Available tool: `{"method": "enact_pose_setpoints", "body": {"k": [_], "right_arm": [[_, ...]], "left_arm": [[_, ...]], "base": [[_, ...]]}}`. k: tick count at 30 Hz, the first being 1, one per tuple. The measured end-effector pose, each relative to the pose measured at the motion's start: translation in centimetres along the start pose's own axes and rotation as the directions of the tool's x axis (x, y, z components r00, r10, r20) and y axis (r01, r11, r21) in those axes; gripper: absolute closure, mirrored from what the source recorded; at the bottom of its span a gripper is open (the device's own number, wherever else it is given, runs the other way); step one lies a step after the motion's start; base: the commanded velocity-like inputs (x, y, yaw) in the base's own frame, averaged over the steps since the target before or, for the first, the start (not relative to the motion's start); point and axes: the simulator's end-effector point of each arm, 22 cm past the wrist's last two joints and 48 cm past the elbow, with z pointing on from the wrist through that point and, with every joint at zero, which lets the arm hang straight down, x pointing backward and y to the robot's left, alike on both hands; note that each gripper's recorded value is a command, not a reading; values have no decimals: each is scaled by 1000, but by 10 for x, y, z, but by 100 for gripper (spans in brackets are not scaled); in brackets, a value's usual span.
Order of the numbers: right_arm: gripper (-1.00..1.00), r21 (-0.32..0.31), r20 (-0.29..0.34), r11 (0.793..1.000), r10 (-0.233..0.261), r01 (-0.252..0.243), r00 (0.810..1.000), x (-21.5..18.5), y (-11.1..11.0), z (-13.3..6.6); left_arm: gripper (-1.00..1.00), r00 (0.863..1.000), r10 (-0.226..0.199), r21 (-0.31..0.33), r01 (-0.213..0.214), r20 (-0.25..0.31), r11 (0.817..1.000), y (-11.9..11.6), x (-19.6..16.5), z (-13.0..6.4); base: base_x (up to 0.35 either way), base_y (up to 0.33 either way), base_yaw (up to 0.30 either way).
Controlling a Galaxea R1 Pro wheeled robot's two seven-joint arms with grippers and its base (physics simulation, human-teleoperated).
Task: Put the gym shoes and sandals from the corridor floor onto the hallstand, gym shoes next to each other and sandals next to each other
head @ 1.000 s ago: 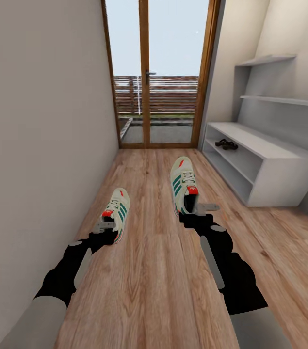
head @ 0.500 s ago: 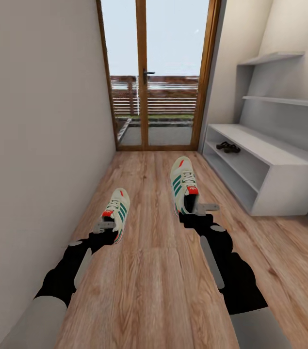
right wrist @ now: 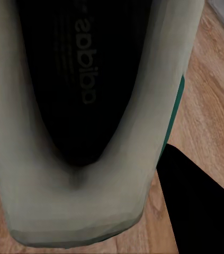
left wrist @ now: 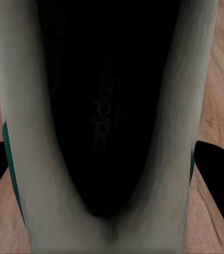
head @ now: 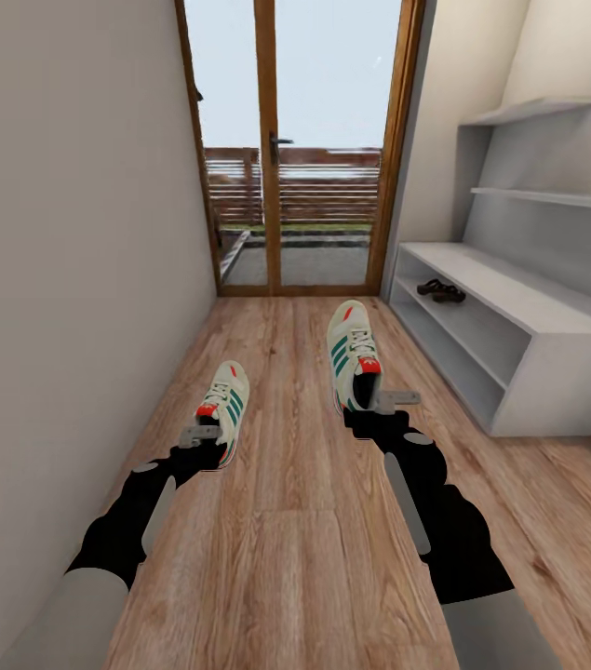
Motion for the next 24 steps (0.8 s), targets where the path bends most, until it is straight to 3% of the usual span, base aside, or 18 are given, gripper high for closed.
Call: {"method": "enact_pose_setpoints", "body": {"k": [13,24], "right_arm": [[100,0,0,1000,0,0,1000,0,0,0],[100,0,-1,1000,0,0,1000,0,0,0]], "left_arm": [[100,1000,0,0,0,0,1000,0,0,0],[100,1000,0,0,0,0,1000,0,0,0]], "base": [[346,-64,-9],[346,-2,-165]]}}
